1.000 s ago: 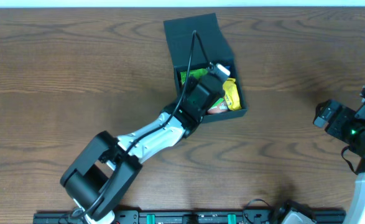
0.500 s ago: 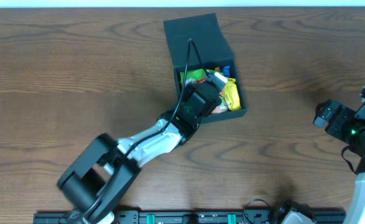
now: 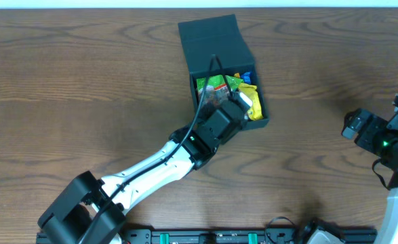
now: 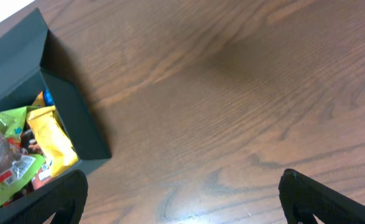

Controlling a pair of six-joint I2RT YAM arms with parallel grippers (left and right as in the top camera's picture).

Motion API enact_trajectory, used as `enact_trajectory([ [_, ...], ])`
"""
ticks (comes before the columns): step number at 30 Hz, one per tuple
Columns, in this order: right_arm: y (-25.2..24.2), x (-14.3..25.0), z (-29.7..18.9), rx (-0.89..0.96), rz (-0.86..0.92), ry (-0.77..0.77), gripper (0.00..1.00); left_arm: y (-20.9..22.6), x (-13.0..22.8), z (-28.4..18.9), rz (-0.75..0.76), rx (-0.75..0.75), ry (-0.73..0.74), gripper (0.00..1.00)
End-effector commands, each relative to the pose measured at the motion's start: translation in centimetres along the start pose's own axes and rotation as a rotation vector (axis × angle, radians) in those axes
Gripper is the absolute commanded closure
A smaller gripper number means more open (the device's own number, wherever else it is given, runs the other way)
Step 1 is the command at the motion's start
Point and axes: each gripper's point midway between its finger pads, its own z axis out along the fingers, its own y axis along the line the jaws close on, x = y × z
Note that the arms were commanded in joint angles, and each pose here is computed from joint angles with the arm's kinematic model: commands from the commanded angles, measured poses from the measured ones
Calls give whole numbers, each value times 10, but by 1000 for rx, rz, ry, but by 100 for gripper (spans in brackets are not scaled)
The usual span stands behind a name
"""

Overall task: Pack container
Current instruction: 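Release the green bag and lift the left gripper out of the box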

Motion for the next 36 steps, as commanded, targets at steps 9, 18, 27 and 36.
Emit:
enact_trajectory([
  [9, -1, -1, -1, -1, -4, -5, 1, 22, 26, -11, -333, 215, 127, 95],
  [18, -1, -1, -1, -1, -4, -5, 1, 41, 36, -6, -303, 112, 149, 94],
  [27, -1, -1, -1, -1, -4, -5, 1, 61, 55, -9, -266, -46, 217, 94],
  [36, -1, -1, -1, -1, -5, -5, 1, 51, 59, -8, -275, -9, 225, 94],
])
